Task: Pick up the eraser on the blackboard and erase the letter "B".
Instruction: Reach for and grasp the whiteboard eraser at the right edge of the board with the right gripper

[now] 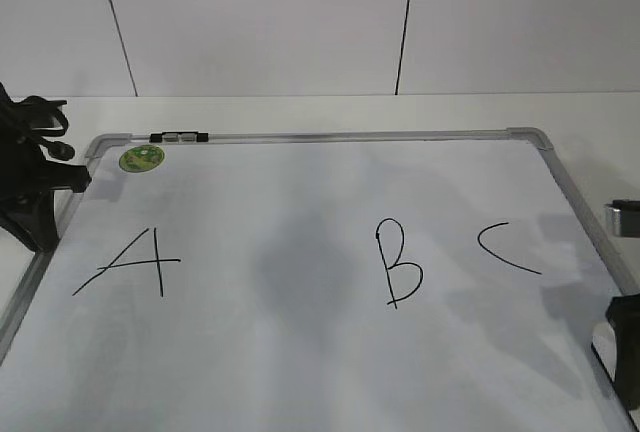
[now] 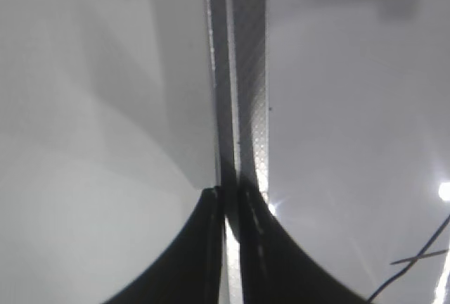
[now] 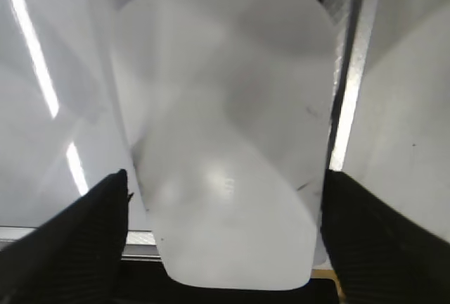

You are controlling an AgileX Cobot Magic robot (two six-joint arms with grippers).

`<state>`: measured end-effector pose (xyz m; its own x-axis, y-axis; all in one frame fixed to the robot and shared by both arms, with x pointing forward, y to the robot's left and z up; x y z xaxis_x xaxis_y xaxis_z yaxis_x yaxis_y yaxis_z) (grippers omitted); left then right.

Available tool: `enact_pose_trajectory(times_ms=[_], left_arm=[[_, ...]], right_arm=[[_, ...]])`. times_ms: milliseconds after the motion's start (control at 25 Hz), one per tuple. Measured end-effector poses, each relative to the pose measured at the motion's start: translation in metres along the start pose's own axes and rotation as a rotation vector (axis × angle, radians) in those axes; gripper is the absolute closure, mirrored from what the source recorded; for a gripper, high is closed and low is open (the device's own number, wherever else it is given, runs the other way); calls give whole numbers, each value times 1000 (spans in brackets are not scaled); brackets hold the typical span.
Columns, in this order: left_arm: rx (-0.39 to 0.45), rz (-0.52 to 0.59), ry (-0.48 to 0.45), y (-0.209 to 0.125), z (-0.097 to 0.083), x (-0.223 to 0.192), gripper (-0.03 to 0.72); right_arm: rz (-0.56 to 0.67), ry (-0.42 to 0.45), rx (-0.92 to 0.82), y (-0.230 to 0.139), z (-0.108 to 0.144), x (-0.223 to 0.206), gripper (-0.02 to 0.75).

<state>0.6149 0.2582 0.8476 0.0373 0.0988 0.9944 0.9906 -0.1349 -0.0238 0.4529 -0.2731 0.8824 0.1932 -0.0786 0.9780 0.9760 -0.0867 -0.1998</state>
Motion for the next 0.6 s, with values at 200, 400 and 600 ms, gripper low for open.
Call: enact_pose_trajectory(times_ms=[200,400,600], left_arm=[[0,0,0,0,0,0,669],[0,0,0,0,0,0,669],[0,0,0,0,0,0,669]], right_arm=[[11,-2,-13,2,0,-4,61],[-3,-1,-13,4,0,-4,62],[-19,1,-13,7,0,-4,64]])
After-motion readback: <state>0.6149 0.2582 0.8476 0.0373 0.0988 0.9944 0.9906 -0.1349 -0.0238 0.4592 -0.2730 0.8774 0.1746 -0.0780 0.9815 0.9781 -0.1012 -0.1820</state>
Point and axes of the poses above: a point on each arm's last joint axis where the gripper is mounted, x pointing back along that axis away from the gripper, z along the wrist's bending axis when the last joint is at zero, y = z × x, the point moved 8 cm from there along -x, pointing out along that axis toward the gripper, and after that the axes turned 6 degrees about -x, right-handed, at the moved point
